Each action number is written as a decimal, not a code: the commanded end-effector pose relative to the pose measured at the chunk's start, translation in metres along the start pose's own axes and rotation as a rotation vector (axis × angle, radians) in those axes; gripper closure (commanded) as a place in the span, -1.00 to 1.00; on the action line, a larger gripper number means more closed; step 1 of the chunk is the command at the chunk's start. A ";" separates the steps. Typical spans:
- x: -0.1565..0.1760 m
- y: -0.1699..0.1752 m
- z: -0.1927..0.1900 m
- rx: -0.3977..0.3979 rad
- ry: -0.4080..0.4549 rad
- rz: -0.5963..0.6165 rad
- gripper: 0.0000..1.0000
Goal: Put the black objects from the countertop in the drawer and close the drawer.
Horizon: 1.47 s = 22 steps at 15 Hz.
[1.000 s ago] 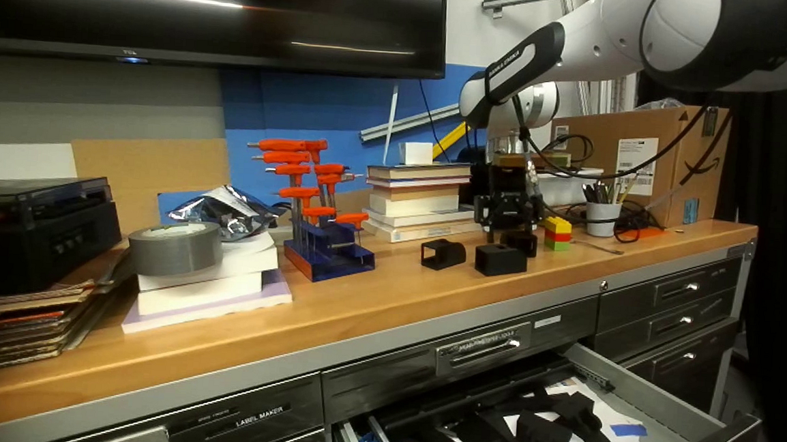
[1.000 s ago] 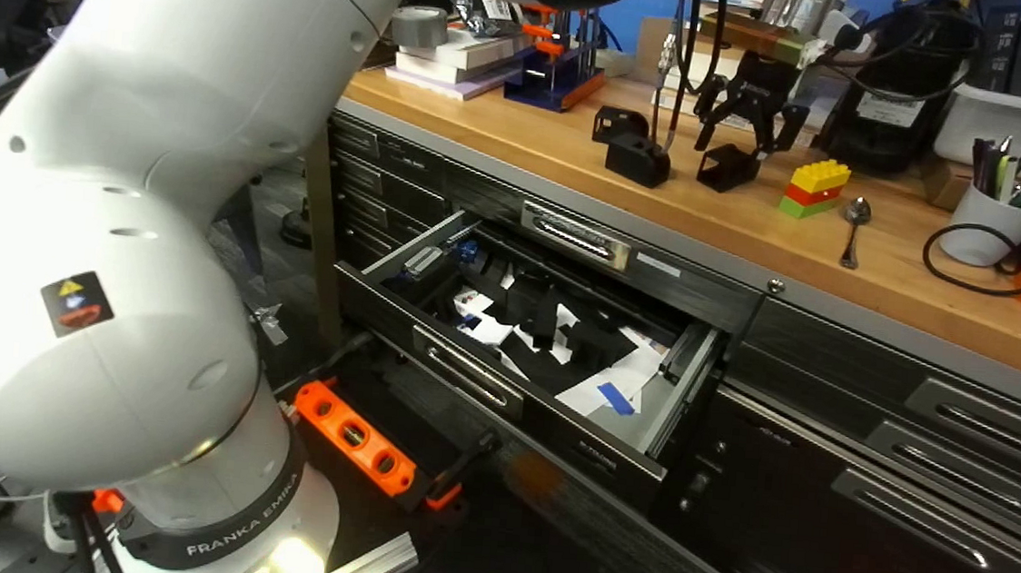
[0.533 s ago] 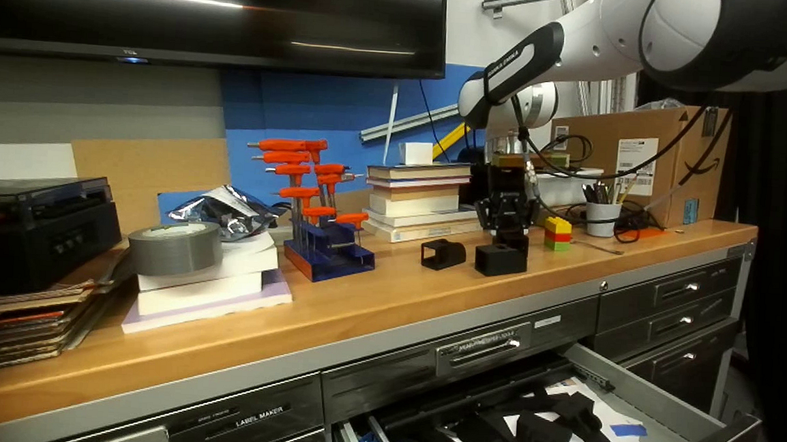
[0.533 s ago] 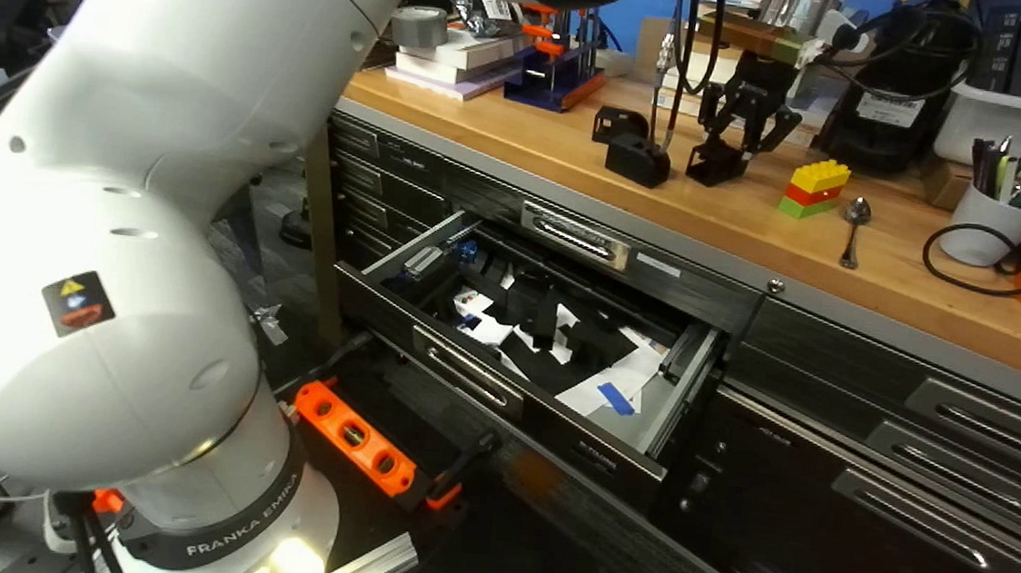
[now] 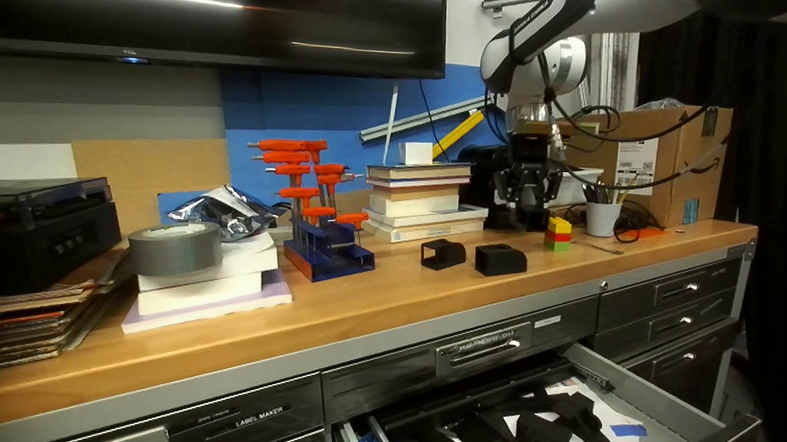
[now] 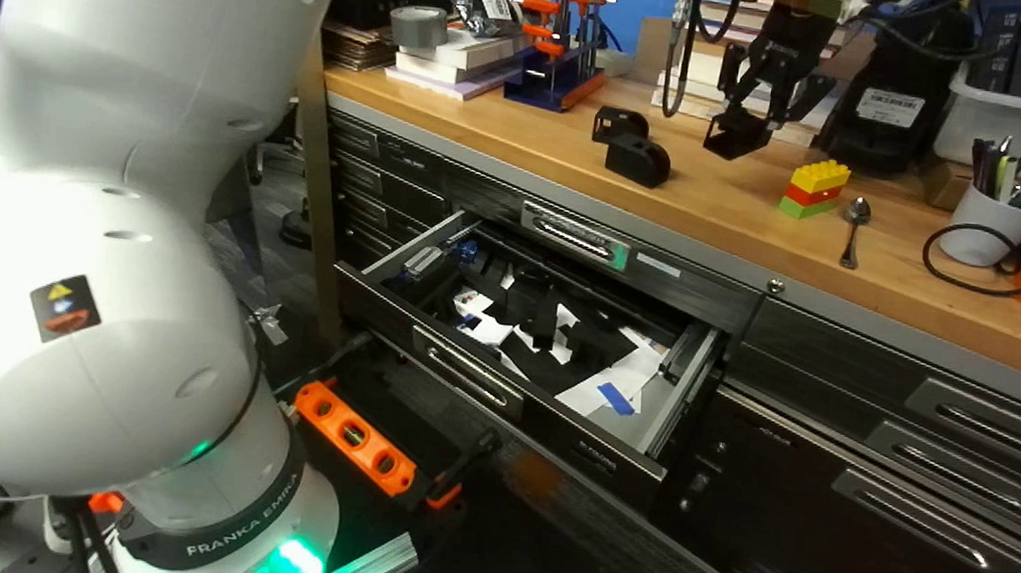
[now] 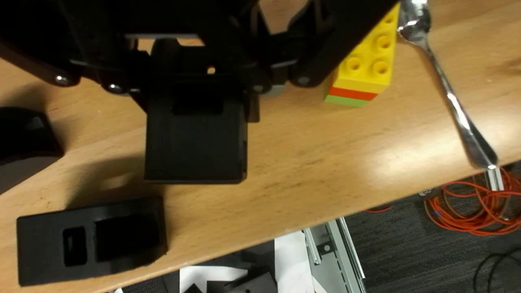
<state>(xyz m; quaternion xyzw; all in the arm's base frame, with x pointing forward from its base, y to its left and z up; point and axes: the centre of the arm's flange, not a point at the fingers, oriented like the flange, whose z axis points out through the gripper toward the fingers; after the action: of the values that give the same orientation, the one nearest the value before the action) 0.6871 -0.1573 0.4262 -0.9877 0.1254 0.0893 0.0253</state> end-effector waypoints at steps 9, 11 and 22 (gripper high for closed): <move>-0.154 0.020 0.021 0.252 0.030 -0.041 0.45; -0.169 0.022 0.039 0.264 0.025 -0.060 0.45; -0.242 0.059 0.172 0.212 0.011 -0.060 0.45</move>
<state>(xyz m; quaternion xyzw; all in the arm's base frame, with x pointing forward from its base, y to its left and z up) 0.4493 -0.1507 0.3194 -0.9800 0.1062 0.0874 0.1438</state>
